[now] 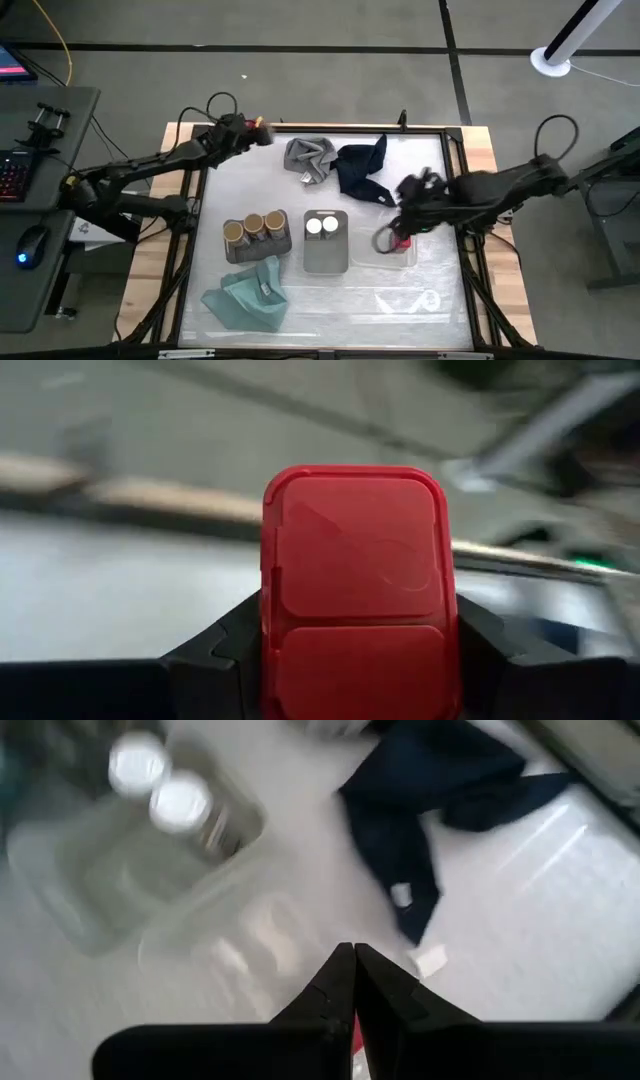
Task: Sort spices by type
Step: Put the red seasoning can into the transparent bin
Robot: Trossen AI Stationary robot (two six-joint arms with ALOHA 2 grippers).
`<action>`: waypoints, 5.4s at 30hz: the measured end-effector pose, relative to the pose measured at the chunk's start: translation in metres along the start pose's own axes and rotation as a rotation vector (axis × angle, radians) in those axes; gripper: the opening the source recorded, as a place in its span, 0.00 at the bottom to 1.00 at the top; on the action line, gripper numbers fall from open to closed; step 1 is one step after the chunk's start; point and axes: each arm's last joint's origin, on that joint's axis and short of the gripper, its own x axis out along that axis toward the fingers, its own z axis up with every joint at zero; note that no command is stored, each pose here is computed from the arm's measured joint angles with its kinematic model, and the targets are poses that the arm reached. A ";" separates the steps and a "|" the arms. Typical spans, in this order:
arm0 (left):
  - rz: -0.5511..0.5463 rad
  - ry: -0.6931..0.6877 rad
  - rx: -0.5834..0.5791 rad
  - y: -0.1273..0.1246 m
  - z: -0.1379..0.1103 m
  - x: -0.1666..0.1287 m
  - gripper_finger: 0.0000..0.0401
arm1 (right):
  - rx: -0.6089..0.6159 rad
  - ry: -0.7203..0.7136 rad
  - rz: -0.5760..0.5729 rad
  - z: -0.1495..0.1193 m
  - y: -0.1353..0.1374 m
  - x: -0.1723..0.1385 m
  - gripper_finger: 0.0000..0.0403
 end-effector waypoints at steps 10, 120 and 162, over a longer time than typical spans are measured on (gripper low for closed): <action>-0.605 0.059 0.449 -0.137 -0.039 -0.091 0.45 | 0.224 -0.231 -0.079 -0.021 -0.040 -0.042 0.00; -0.666 0.276 1.171 -0.243 -0.121 -0.061 0.39 | 0.275 -0.048 0.484 -0.063 0.006 0.117 0.00; -0.533 0.286 0.742 -0.111 -0.161 -0.150 0.00 | -0.569 0.296 0.186 -0.003 0.061 0.160 0.87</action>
